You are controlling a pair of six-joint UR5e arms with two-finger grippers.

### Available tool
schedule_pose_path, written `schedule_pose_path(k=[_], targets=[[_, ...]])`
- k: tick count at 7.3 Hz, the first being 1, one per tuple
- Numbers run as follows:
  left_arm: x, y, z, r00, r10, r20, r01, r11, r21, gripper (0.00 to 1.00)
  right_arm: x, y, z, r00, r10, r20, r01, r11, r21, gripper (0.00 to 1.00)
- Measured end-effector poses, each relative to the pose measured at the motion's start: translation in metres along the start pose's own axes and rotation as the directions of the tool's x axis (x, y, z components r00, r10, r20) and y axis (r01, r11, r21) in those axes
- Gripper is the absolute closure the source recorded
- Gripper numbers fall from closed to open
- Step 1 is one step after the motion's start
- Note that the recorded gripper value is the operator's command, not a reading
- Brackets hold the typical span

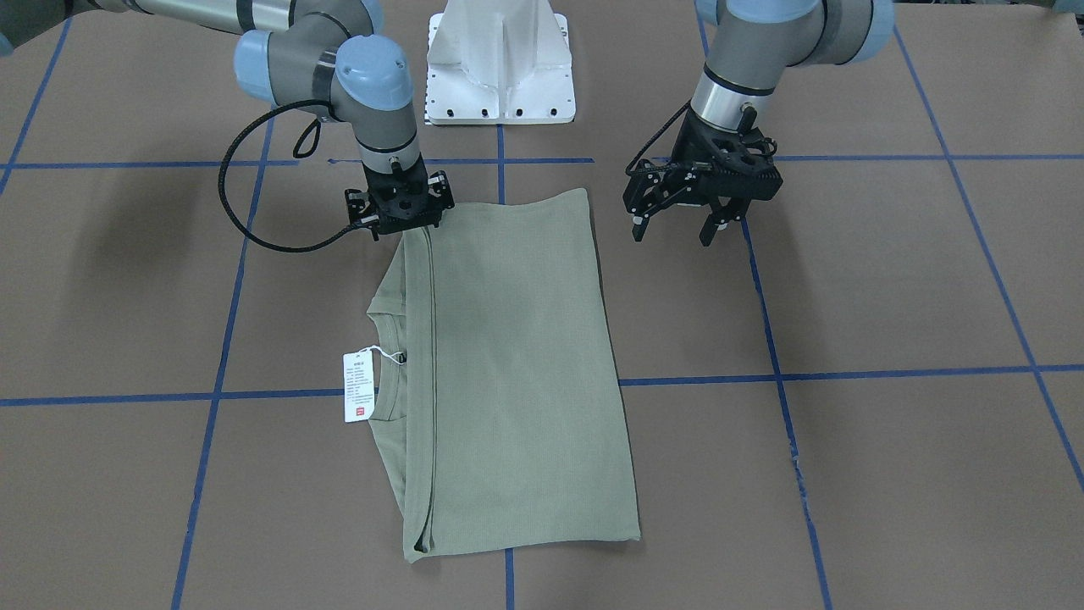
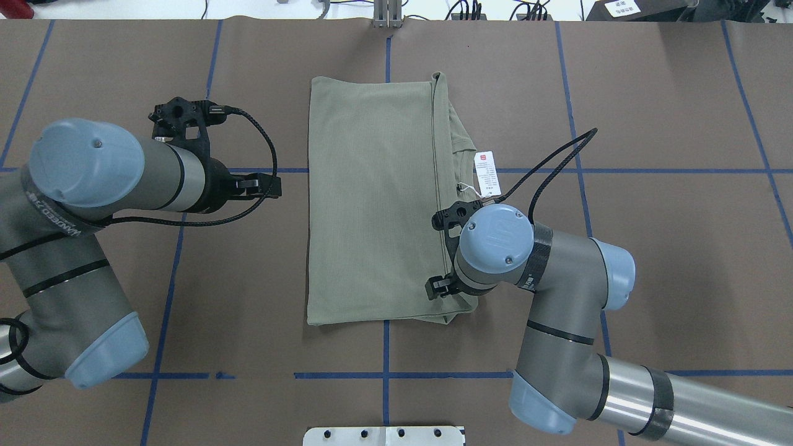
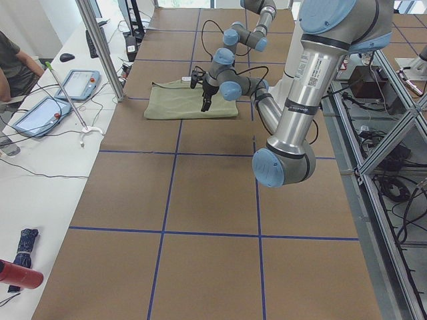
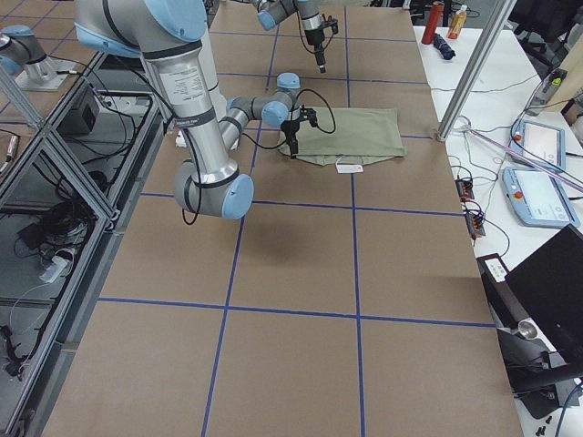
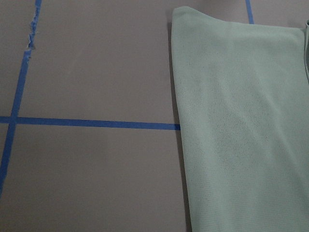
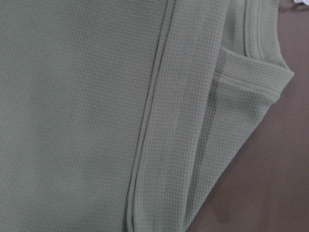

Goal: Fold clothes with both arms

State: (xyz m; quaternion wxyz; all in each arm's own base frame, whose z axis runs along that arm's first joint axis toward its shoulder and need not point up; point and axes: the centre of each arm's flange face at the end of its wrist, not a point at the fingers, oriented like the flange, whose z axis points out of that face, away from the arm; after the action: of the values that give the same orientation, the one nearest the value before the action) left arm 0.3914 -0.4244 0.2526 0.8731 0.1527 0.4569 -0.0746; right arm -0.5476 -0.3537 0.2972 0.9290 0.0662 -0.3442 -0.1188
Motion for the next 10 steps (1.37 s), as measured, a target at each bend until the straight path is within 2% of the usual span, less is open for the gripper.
schedule_pose_path(k=[5, 10], targets=[[0.004, 0.012, 0.009, 1.000, 0.011, 0.000, -0.011, 1.000, -0.020, 0.00, 0.008, 0.001, 0.009, 1.000, 0.006, -0.016, -0.007, 1.000, -0.014, 0.00], [0.014, 0.022, 0.015, 1.000, 0.004, -0.009, -0.004, 0.999, -0.038, 0.00, 0.045, 0.007, 0.016, 0.998, 0.031, -0.048, -0.032, 0.999, -0.020, 0.00]])
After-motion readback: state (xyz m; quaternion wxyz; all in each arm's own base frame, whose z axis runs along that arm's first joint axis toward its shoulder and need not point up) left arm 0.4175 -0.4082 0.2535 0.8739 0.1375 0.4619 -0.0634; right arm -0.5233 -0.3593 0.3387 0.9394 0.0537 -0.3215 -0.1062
